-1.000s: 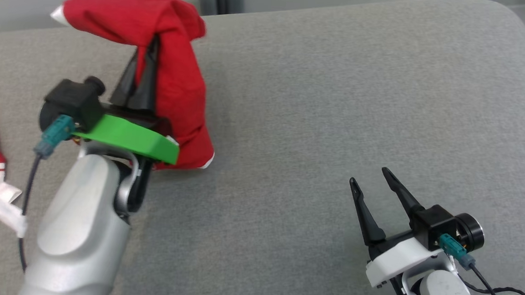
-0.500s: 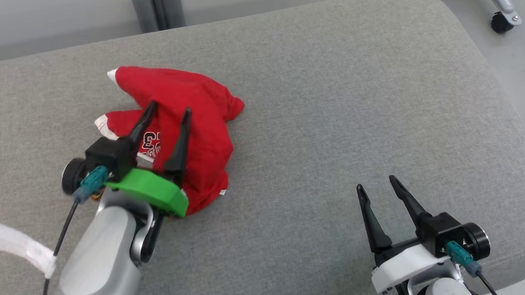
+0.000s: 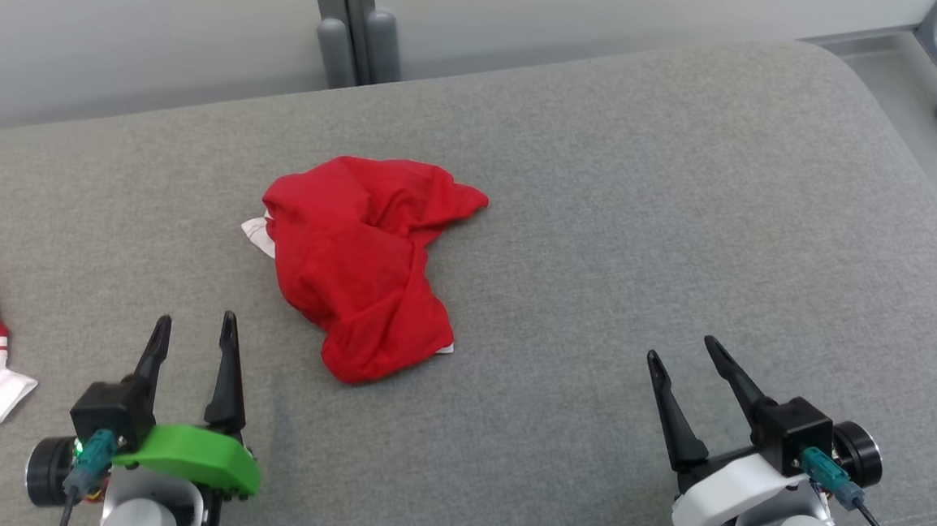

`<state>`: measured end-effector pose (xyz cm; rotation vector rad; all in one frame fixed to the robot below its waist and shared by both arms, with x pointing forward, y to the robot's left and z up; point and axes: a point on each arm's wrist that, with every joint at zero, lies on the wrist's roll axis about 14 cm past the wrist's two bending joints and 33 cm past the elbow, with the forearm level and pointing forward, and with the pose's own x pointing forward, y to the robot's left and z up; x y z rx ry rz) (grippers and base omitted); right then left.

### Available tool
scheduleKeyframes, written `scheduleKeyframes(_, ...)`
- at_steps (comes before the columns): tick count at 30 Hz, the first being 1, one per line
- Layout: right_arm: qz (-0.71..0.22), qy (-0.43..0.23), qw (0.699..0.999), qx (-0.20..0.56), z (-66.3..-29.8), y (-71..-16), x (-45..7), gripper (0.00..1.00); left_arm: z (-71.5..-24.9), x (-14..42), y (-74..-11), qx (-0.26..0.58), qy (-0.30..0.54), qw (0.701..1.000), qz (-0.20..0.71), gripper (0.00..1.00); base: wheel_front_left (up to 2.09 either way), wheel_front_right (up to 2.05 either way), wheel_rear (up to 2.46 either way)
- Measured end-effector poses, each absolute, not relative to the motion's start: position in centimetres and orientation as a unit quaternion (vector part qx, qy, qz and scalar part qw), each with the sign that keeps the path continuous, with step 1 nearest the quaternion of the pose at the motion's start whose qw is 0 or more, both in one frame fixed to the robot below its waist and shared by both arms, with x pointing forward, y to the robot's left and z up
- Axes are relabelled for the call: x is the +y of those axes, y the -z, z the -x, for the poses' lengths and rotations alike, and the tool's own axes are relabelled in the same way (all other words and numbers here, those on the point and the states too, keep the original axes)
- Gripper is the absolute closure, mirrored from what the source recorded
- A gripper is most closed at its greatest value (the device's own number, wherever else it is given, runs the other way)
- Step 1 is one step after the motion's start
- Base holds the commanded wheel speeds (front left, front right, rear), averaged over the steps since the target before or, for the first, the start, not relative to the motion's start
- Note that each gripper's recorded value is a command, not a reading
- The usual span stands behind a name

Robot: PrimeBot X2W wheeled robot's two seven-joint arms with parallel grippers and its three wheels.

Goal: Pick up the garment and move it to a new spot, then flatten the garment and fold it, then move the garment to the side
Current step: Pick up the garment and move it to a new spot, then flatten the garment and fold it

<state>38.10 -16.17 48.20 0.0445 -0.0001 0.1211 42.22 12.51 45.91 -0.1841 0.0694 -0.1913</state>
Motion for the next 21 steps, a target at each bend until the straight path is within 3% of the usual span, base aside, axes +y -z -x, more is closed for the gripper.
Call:
scheduleKeyframes(13, -0.028, -0.097, 0.995, 0.012, -37.0, -47.4, -13.6, 0.00, -37.1, 15.2, -43.9, 0.067, 0.060, 0.993, 0.077, 0.00, 0.00, 0.00, 0.00)
scheduleKeyframes(17, -0.026, -0.143, 0.989, 0.014, -37.6, -47.4, -10.6, 0.00, -37.2, 15.3, -43.7, 0.068, 0.058, 0.993, 0.083, 0.00, 0.00, 0.00, 0.00)
scheduleKeyframes(21, -0.025, -0.229, 0.973, 0.013, -38.5, -47.6, -5.1, 0.00, -38.0, 15.2, -44.1, 0.061, 0.058, 0.993, 0.087, 0.00, 0.00, 0.00, 0.00)
